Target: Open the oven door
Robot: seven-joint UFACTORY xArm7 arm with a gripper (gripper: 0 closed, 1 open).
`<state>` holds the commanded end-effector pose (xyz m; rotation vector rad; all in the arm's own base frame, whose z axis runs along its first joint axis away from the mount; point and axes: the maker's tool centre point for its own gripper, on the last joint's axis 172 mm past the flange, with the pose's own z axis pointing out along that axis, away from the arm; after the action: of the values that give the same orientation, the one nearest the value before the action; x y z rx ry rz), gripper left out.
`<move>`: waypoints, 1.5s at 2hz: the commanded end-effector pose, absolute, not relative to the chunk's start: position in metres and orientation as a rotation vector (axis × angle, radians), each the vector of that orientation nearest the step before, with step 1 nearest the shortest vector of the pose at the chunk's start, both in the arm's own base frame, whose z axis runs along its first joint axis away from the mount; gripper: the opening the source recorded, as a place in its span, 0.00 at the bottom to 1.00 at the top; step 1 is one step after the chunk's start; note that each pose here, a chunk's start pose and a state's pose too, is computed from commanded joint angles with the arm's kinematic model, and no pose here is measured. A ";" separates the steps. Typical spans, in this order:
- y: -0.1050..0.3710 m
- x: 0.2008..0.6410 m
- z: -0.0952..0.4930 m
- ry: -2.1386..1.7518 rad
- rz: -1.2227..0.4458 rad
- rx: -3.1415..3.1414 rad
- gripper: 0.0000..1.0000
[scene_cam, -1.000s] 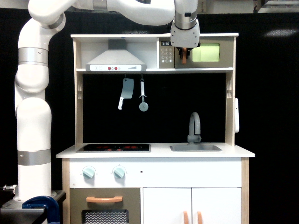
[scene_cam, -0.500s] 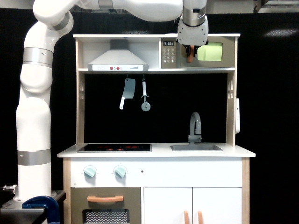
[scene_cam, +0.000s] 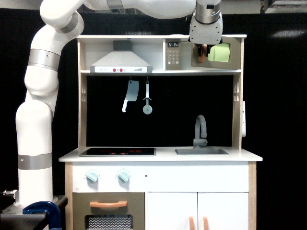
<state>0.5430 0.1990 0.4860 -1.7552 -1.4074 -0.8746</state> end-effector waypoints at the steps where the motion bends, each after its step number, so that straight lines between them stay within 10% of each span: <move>1: 0.178 0.562 0.476 -1.407 -0.875 -1.755 0.00; 2: 0.174 0.565 0.473 -1.407 -0.875 -1.755 1.00; 3: 0.170 0.566 0.472 -1.407 -0.875 -1.755 1.00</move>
<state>0.5660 0.1700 0.4720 -1.7552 -1.4074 -0.8746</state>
